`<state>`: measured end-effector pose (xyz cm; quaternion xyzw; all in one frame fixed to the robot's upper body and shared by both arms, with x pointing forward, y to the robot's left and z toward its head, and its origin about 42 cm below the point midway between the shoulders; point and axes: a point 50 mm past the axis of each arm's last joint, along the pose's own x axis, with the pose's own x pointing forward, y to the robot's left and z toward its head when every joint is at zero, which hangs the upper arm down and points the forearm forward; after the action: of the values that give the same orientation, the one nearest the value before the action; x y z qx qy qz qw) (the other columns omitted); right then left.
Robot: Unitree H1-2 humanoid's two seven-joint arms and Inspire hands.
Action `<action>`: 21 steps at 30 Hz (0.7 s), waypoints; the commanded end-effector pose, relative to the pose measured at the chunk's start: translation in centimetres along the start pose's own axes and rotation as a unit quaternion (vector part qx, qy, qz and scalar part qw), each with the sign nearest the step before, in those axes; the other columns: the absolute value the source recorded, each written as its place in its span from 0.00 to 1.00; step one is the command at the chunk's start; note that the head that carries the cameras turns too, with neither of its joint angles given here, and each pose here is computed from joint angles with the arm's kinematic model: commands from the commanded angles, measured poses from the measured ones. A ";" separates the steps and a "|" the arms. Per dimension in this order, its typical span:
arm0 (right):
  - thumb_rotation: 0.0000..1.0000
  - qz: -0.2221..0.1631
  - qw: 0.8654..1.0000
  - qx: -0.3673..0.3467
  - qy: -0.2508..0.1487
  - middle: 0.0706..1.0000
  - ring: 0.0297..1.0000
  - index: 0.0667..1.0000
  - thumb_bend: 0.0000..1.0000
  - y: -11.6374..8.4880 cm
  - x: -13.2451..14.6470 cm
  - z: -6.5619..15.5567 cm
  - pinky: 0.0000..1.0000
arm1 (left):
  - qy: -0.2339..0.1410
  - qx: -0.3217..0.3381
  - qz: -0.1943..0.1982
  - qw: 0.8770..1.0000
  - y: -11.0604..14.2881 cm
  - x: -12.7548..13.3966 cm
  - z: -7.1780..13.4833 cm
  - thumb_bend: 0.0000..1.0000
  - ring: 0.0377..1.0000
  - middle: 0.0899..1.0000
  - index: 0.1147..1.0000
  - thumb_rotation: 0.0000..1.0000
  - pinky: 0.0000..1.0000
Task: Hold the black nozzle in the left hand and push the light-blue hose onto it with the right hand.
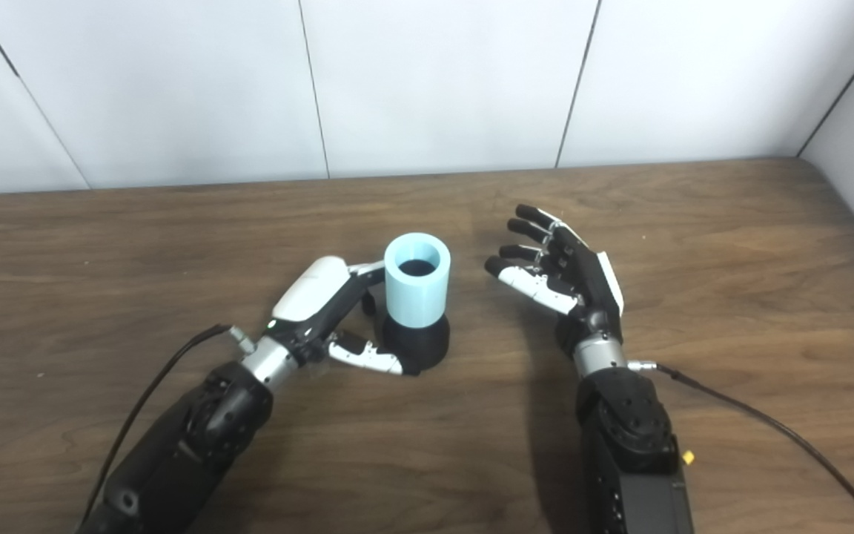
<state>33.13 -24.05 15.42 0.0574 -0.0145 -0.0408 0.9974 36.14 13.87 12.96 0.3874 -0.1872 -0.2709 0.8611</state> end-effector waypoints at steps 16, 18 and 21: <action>0.24 0.006 0.999 0.027 -0.041 0.72 0.57 0.74 0.59 0.4 -0.3 0.0 0.44 | 0.091 -0.284 0.161 0.941 2.3 -6.0 -4.3 0.81 0.87 0.95 1.00 0.43 0.77; 0.24 0.007 0.999 0.032 -0.042 0.72 0.57 0.74 0.59 0.3 -0.4 -0.1 0.45 | 0.089 -0.334 0.183 0.920 2.4 -6.3 -4.4 0.76 0.82 0.91 1.00 0.51 0.70; 0.28 0.011 0.998 0.036 -0.047 0.72 0.58 0.75 0.60 0.0 -0.3 -0.3 0.46 | 0.071 -0.421 0.215 0.878 2.7 -6.5 -4.3 0.71 0.76 0.83 0.91 0.44 0.63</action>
<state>32.21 -23.90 13.67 0.0880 -0.0177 -0.0400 0.9952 35.25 22.11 12.67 -0.0014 -0.0857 -0.1036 0.9909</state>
